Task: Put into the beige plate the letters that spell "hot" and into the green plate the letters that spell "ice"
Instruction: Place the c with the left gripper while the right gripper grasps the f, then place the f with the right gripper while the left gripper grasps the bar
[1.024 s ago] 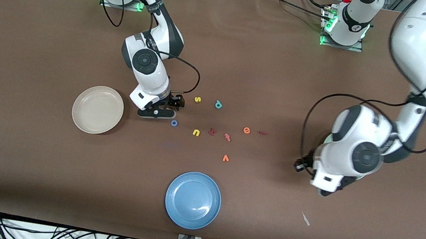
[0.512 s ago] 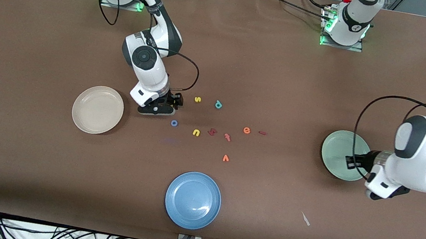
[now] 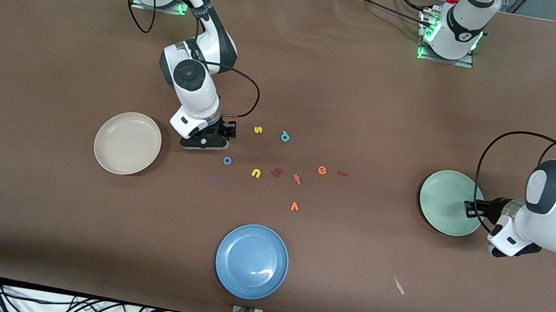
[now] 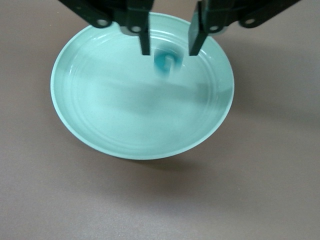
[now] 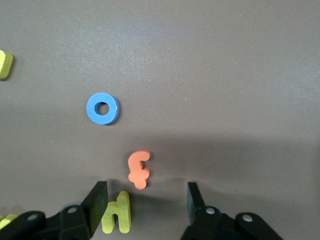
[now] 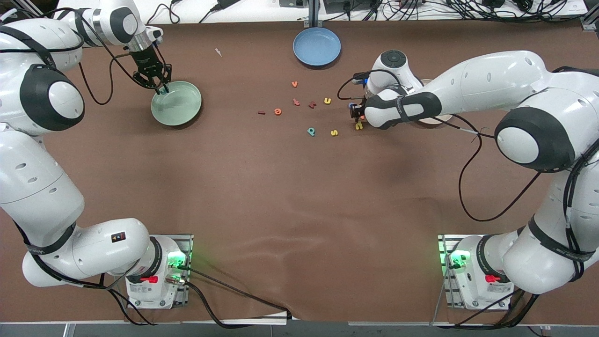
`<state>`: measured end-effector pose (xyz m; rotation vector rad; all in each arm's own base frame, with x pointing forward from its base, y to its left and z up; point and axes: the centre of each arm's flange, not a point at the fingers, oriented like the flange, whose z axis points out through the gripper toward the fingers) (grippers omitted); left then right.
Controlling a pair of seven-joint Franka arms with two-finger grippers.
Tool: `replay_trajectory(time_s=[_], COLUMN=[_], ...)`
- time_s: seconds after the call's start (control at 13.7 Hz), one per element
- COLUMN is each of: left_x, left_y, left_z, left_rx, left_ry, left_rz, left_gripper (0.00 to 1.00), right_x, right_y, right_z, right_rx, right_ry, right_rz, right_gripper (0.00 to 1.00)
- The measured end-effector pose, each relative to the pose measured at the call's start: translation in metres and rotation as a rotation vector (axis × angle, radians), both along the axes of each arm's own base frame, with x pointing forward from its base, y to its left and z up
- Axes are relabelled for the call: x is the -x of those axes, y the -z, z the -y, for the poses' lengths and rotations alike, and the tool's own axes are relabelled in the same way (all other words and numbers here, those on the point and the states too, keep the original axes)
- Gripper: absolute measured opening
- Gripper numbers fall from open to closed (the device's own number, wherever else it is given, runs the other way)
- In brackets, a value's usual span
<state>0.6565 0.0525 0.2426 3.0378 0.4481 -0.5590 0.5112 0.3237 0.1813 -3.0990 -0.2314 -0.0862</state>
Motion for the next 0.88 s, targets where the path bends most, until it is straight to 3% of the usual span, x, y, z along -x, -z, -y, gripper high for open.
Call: replay_trajectory(time_s=[0.22,0.44,0.73,0.88], left_x=[-0.011,-0.018,-0.008,0.004], left_y=[-0.022,-0.058,-0.074,-0.065], left_z=[0.013,0.072,0.201,0.265], left_rx=[0.030,0.048,0.026,0.010], left_ry=[-0.031,-0.078,-0.196,-0.275], left_rz=[0.046,0.089,0.105,0.134], left_gripper=[0.72,1.00,1.00,1.00], right_x=[0.000,-0.001,-0.002,-0.002], right_y=[0.006,0.008,0.007,0.005], right_z=[-0.001,-0.001,-0.002,-0.003], right_rx=[-0.007,-0.005,-0.005,-0.008], right_ry=[-0.003,-0.013,-0.018,-0.018], right_rz=[0.013,0.019,0.024,0.029], right_gripper=[0.70,0.61,0.48,0.24])
